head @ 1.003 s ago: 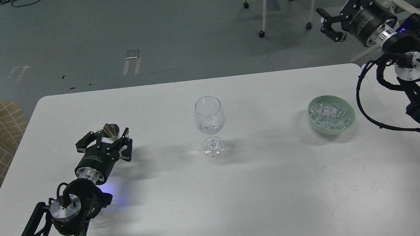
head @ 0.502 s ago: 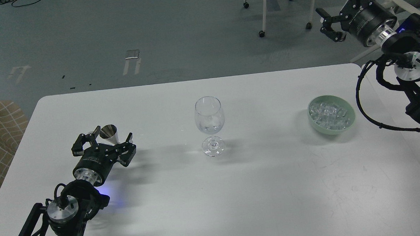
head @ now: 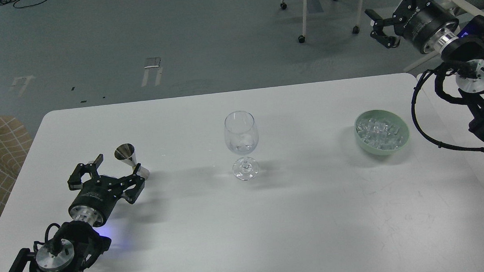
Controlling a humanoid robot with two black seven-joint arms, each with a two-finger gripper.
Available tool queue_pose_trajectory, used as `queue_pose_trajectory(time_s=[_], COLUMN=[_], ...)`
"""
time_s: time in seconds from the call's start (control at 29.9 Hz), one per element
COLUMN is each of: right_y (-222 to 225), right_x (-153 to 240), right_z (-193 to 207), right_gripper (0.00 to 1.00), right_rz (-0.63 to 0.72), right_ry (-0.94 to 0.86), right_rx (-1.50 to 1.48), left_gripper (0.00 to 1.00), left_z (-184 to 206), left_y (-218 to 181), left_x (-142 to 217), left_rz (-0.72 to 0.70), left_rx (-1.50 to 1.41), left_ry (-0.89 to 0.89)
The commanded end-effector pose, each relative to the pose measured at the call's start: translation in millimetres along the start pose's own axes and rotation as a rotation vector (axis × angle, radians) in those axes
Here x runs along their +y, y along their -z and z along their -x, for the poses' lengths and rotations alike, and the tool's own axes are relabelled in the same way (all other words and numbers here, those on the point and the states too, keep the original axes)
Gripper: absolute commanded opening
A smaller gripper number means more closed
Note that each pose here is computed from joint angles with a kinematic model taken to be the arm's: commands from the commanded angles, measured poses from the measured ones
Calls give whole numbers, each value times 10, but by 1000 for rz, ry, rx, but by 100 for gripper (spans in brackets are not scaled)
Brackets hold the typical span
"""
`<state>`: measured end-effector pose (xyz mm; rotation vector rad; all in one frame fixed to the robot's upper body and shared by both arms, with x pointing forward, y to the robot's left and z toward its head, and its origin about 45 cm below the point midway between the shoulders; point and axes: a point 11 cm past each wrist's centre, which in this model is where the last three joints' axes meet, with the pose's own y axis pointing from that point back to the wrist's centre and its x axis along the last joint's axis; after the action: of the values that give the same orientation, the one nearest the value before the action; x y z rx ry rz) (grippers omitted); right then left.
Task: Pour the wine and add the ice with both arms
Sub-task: 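Open the left gripper and withdraw it from the jigger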
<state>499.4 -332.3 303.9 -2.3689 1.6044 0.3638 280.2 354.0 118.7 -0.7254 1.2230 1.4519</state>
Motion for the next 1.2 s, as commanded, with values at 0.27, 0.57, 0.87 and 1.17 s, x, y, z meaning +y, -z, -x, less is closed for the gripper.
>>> queue_pose_trajectory(time_s=[0.27,0.57,0.87,1.17], right_y=[8,-26,9,-29], right_x=[12,49,56,56], right_z=[-15,-9,4,19], right_gripper=[100,100,100,100], right_rz=[0,7,7,38], right_ry=[-3,7,15,24], right_rx=[2,6,20,78], left_gripper=[98,98,98,98], left_z=[-112,64,913,1418], left_y=[-267,-1043,-1556,-1454], left_x=[408,640,123,-577], left_rz=[6,74,128,143], left_rx=[-108,-345,-743,-802], left_ry=[49,161,266,328])
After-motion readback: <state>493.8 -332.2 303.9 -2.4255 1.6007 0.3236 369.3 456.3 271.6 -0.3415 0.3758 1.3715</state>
